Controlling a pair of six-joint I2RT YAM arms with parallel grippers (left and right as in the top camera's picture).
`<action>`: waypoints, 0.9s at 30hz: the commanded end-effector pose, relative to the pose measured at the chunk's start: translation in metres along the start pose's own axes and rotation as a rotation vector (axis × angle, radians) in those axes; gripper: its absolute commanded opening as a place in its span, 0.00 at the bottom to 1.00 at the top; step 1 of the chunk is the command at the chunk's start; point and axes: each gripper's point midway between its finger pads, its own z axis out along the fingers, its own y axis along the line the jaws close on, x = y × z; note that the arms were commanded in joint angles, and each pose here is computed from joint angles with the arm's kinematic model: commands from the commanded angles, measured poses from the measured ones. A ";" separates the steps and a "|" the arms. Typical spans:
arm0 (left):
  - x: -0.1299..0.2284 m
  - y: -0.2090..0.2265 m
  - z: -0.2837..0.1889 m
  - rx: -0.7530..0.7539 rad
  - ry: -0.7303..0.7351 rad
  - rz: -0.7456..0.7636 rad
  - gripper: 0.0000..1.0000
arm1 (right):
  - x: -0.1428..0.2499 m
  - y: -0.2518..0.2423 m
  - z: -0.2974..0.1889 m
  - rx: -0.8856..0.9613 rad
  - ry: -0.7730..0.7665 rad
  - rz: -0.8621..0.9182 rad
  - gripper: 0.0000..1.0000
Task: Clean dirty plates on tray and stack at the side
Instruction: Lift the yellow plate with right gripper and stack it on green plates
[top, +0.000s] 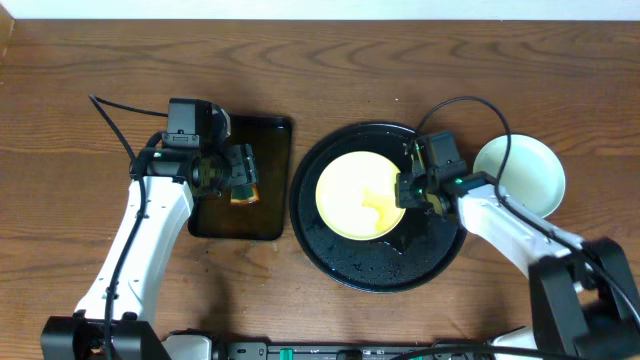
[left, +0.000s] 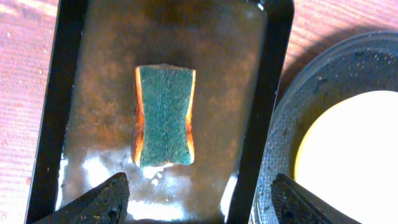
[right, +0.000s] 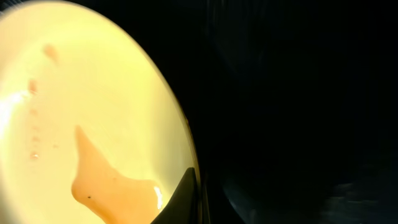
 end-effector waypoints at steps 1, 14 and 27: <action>-0.004 -0.004 -0.005 0.012 -0.010 0.008 0.74 | -0.037 0.001 -0.042 0.065 -0.174 -0.137 0.01; -0.004 -0.004 -0.005 0.013 -0.011 0.009 0.74 | -0.100 -0.050 -0.166 0.632 -0.495 -0.478 0.01; -0.004 -0.004 -0.005 0.013 -0.011 0.009 0.74 | -0.109 0.012 -0.204 0.854 -0.606 -0.748 0.01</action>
